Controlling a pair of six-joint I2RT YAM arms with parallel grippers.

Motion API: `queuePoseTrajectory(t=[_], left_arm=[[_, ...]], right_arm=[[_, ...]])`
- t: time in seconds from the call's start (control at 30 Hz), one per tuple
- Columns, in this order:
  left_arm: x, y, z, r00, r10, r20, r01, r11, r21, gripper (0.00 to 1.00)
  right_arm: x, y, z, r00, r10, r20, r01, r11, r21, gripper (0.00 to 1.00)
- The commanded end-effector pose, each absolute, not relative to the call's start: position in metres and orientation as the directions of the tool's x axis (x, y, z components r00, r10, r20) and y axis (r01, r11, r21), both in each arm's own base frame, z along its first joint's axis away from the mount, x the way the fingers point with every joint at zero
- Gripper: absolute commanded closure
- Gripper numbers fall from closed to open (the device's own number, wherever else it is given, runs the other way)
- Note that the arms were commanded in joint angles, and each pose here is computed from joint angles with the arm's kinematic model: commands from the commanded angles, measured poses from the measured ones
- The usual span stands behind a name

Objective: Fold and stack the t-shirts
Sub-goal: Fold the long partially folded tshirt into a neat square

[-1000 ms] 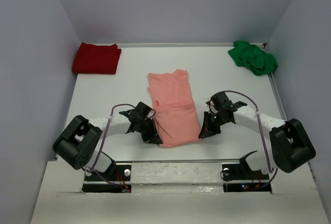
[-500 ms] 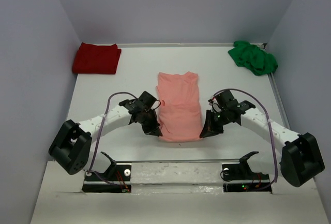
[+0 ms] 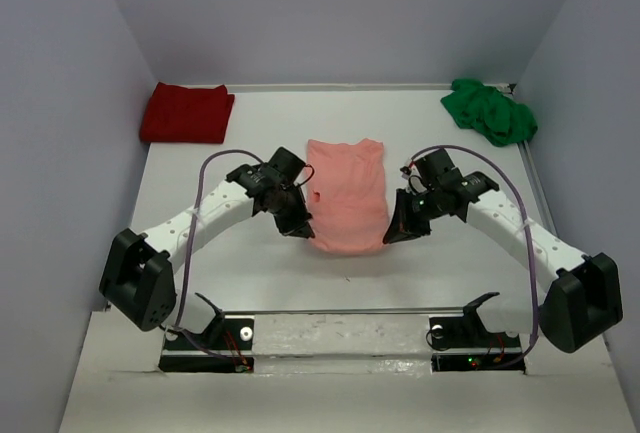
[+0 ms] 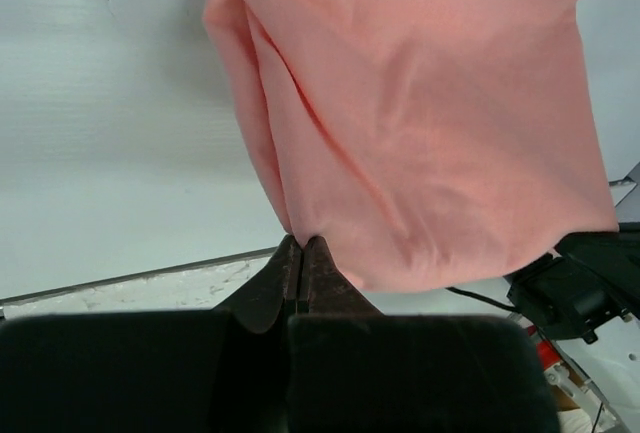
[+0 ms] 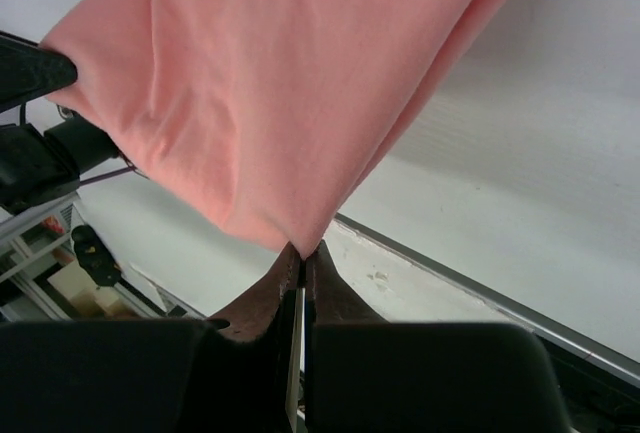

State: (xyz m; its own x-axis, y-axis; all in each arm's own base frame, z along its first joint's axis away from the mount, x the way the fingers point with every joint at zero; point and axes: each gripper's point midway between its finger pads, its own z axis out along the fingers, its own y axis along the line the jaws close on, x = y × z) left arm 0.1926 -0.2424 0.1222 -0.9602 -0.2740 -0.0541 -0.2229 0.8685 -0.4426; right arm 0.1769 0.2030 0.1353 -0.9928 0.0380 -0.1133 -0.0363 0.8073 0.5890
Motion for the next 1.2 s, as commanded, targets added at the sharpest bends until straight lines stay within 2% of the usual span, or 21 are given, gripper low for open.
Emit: queuePoseTrajectory(t=[0.0, 0.43, 0.57, 0.67, 0.87, 1.17], left_arm=[[0.215, -0.230, 0.140, -0.947, -0.302, -0.110, -0.229, 0.874, -0.428, 1.00], [0.272, -0.213, 0.179, -0.914, -0.344, -0.216, -0.219, 0.866, -0.450, 1.00], [0.300, -0.214, 0.195, -0.895, -0.350, -0.277, -0.199, 0.868, -0.455, 1.00], [0.315, -0.212, 0.193, -0.895, -0.337, -0.291, -0.189, 0.879, -0.437, 1.00], [0.352, -0.215, 0.208, -0.887, -0.319, -0.335, -0.150, 0.883, -0.444, 1.00], [0.398, -0.217, 0.193, -0.893, -0.302, -0.334, -0.134, 0.887, -0.442, 1.00]], right_arm=[[0.194, 0.204, 0.157, -0.980, 0.025, -0.195, -0.093, 0.815, 0.572, 1.00], [0.229, 0.215, 0.194, -0.950, 0.029, -0.311, -0.160, 0.809, 0.566, 1.00], [0.251, 0.217, 0.217, -0.915, 0.038, -0.402, -0.206, 0.812, 0.546, 1.00], [0.265, 0.221, 0.225, -0.902, 0.035, -0.431, -0.223, 0.816, 0.533, 1.00], [0.290, 0.230, 0.228, -0.893, 0.026, -0.448, -0.234, 0.825, 0.514, 1.00], [0.336, 0.236, 0.217, -0.887, 0.034, -0.461, -0.226, 0.838, 0.497, 1.00]])
